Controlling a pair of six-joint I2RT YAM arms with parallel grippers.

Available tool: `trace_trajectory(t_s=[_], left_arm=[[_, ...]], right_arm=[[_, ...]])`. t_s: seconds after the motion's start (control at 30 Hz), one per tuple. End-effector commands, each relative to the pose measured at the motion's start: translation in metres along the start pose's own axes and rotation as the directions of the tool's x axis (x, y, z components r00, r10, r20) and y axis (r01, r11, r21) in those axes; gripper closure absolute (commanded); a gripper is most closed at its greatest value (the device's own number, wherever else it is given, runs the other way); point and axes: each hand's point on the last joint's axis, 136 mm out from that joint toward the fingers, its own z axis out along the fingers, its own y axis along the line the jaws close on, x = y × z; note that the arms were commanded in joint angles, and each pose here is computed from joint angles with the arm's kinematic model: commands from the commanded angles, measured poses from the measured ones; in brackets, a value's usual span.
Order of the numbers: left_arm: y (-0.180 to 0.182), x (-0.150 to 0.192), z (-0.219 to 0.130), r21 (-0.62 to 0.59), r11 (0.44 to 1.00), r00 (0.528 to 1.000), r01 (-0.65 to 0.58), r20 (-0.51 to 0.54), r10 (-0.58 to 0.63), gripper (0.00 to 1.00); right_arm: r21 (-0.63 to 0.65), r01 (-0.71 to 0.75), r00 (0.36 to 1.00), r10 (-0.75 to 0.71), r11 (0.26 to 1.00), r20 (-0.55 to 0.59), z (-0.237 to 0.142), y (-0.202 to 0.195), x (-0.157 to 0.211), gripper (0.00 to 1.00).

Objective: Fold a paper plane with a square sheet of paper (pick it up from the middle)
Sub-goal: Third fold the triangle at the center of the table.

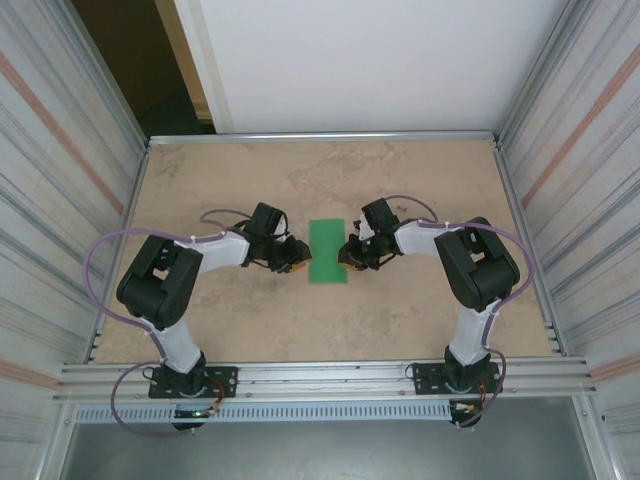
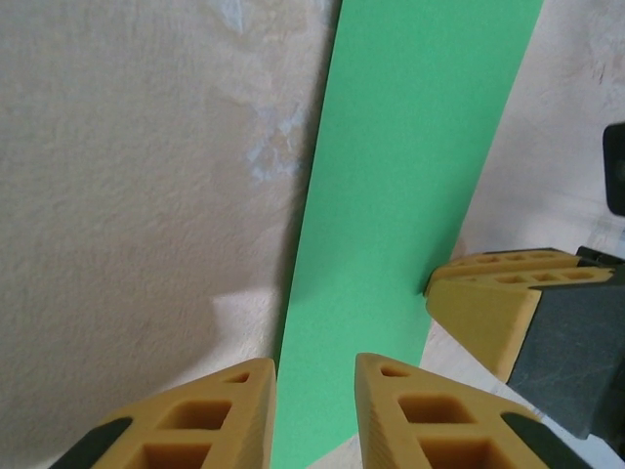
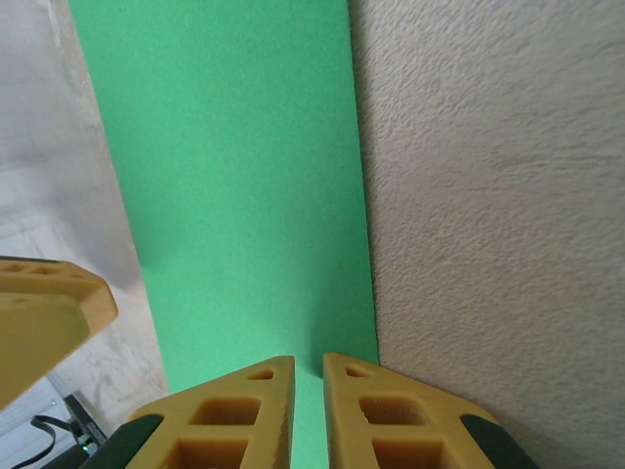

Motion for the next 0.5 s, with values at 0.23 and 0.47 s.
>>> trace_trajectory(t_s=[0.23, 0.47], left_arm=[[0.009, 0.016, 0.007, -0.028, 0.999, 0.998, -0.018, -0.066, 0.016, 0.68], [0.01, 0.016, 0.014, -0.034, 0.999, 0.996, -0.028, -0.088, 0.025, 0.68]], right_arm=[[0.096, -0.062, 0.997, 0.066, 0.993, -0.037, 0.012, -0.031, 0.012, 0.83], [0.089, -0.062, 0.997, 0.065, 0.994, -0.037, 0.011, -0.03, 0.011, 0.83]])
